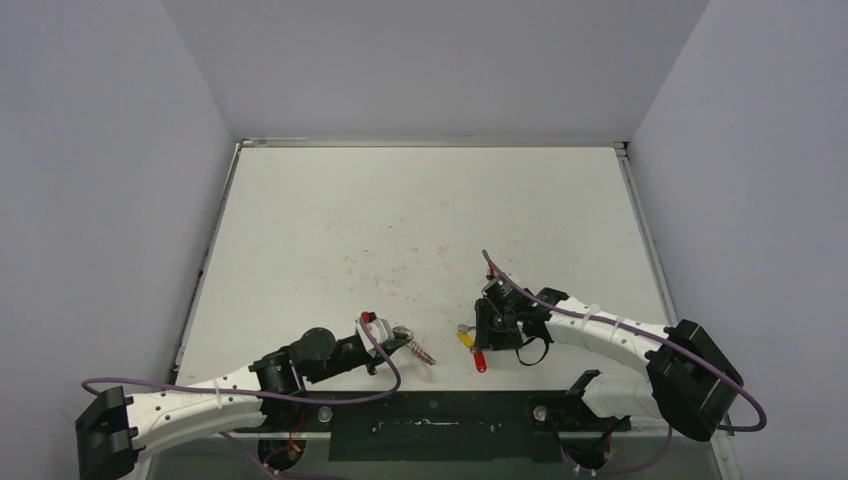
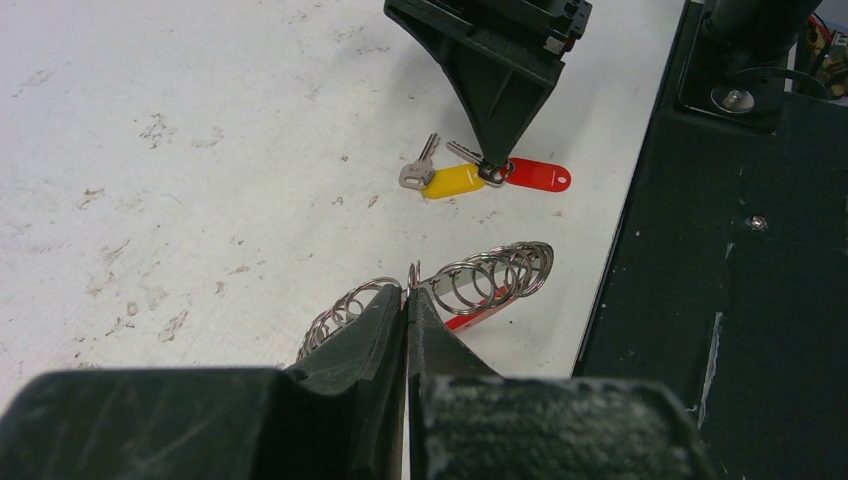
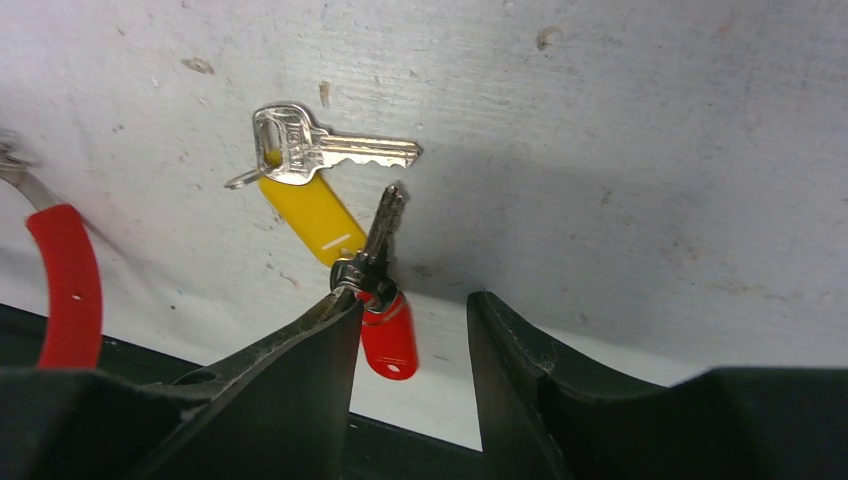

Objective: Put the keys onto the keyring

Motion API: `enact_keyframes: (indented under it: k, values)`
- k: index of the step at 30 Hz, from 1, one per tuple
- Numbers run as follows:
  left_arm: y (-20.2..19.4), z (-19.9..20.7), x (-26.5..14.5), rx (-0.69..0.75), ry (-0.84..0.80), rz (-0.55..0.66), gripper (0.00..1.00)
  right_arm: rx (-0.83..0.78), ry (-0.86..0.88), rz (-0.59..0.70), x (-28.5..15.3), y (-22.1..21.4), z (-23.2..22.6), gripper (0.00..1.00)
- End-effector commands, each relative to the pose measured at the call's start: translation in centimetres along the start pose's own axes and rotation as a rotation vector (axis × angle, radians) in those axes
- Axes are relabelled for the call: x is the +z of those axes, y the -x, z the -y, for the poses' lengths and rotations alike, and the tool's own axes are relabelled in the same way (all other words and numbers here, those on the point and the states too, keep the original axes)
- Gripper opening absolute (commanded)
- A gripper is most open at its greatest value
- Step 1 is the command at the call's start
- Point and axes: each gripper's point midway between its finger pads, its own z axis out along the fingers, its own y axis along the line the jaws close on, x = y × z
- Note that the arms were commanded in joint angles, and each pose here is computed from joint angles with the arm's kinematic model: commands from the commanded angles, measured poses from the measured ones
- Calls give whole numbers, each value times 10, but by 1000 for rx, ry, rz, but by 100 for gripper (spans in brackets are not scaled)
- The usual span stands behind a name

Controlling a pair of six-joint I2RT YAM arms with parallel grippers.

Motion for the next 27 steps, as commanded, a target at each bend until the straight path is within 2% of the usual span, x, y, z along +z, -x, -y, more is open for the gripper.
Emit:
enact_keyframes:
  k: [1, 7, 11, 18, 21, 25, 27]
  values:
    - [21, 3, 1, -6, -14, 70, 0, 98, 138, 31, -5, 12, -26, 44]
    - [21, 3, 1, -6, -13, 73, 0, 101, 156, 28, -7, 13, -30, 40]
    - [21, 2, 1, -6, -11, 75, 0, 105, 140, 12, -6, 8, -26, 31]
    - [21, 3, 1, -5, -12, 77, 0, 88, 88, 35, -6, 11, -16, 22]
    - [20, 3, 0, -5, -13, 77, 0, 87, 101, 18, -3, 9, -19, 23]
    - [20, 3, 0, -5, -11, 78, 0, 82, 101, 1, 3, 7, -19, 35]
    - [20, 3, 0, -5, -11, 77, 0, 81, 102, 1, 4, 7, -20, 36]
